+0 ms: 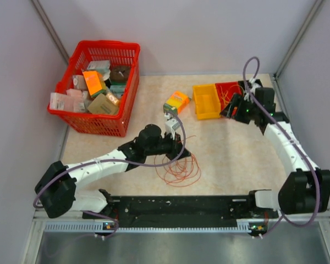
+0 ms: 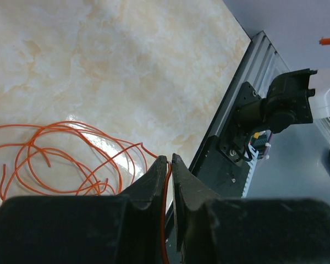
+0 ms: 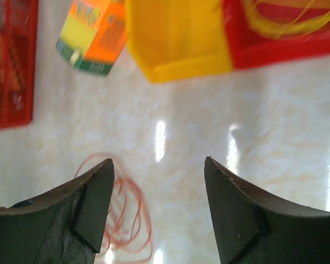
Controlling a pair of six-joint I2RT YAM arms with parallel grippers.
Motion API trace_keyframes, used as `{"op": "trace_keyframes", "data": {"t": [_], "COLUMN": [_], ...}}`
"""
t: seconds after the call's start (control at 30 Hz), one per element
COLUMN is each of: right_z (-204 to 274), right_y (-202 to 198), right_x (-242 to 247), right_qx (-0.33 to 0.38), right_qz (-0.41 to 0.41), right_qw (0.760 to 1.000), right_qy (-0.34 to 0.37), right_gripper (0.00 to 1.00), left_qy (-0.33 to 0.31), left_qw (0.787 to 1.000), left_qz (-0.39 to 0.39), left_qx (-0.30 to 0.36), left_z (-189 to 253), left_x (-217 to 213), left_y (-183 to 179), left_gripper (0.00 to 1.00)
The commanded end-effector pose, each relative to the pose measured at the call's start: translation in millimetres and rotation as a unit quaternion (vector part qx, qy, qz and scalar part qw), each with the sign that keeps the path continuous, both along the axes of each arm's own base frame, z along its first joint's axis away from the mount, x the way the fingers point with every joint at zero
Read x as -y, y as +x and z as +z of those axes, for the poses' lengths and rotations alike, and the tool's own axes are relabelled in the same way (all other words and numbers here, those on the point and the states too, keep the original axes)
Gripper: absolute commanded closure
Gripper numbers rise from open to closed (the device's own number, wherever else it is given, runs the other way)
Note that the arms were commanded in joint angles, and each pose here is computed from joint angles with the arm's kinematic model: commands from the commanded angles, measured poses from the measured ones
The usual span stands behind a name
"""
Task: Untangle the cables
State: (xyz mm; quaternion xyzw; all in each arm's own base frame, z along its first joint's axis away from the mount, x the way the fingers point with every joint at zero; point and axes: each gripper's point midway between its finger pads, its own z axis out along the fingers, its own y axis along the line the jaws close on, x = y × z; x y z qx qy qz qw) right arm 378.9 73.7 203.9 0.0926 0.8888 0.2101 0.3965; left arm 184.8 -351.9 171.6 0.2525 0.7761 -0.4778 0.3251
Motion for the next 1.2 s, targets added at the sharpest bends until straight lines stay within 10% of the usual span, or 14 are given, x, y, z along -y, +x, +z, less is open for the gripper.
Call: {"op": "trace_keyframes", "data": {"t": [0.0, 0.3, 0.63, 0.7, 0.87, 1.17], "right_z": [-10, 3, 47, 60, 112, 231], "right_y": [-64, -162, -150, -146, -148, -154], "right_x": [-74, -149, -202, -209, -219, -199], "right_qx": [0.021, 0.132, 0.254, 0.273, 0.294, 0.347], "right_qz": [0.146, 0.358, 0.362, 0.352, 0.353, 0.313], "right_qw": [0.984, 0.912, 0.890, 0.888, 0.874, 0.869], "right_qy": [0.103, 0.152, 0.115, 0.113, 0.159, 0.160], "right_gripper": [0.34, 0.28, 0.31, 0.38, 1.00, 1.00], "left_qy": [-0.031, -0.060, -0.131, -0.142, -0.151, -0.132], "left_qw": [0.999, 0.996, 0.987, 0.984, 0.972, 0.955], "left_qz": [0.021, 0.060, 0.063, 0.060, 0.081, 0.123], "left_qx": [0.013, 0.019, 0.076, 0.092, 0.159, 0.236], "left_z": [46, 110, 214, 235, 278, 288], "left_x": [-3, -11, -23, -26, -41, -70], "left_y": [2, 11, 3, 0, 5, 11], "left_gripper": [1.00, 1.00, 1.00, 1.00, 1.00, 1.00]}}
